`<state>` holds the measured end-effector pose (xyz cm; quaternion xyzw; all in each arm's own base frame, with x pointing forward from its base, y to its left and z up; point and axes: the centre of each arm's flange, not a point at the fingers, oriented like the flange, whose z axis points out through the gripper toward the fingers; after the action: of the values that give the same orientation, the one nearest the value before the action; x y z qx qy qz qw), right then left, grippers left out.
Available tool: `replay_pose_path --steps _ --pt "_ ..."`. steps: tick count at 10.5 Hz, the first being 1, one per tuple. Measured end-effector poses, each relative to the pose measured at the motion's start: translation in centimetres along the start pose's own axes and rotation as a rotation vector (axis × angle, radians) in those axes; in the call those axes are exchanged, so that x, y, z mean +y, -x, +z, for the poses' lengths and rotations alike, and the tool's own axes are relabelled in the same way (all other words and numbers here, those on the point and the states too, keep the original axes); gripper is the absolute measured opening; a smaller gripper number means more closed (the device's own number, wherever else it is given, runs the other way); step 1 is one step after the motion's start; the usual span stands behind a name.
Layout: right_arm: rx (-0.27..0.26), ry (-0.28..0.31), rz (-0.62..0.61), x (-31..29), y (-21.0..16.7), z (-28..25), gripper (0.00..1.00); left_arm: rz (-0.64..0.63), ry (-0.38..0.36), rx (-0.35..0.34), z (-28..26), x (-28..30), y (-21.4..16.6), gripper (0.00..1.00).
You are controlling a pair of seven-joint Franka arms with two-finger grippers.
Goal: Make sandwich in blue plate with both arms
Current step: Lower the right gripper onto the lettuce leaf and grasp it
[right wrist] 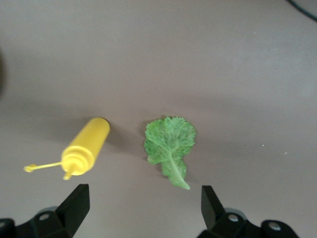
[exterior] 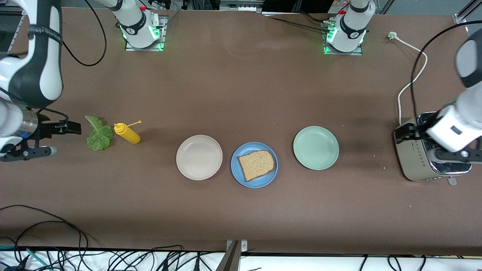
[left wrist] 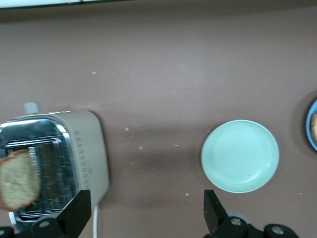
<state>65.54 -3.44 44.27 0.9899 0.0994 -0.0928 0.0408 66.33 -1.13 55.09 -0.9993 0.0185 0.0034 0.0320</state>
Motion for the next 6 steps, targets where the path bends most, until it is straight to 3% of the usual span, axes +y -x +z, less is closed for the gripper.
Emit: replay_pose_path --steps 4,6 --pt "-0.129 -0.009 -0.14 3.2 -0.2 9.4 1.0 -0.026 -0.009 -0.019 -5.0 -3.0 3.1 1.0" --pt "-0.142 -0.016 -0.229 3.9 0.7 14.0 1.0 -0.047 -0.017 -0.006 -8.7 -3.9 5.7 1.0"
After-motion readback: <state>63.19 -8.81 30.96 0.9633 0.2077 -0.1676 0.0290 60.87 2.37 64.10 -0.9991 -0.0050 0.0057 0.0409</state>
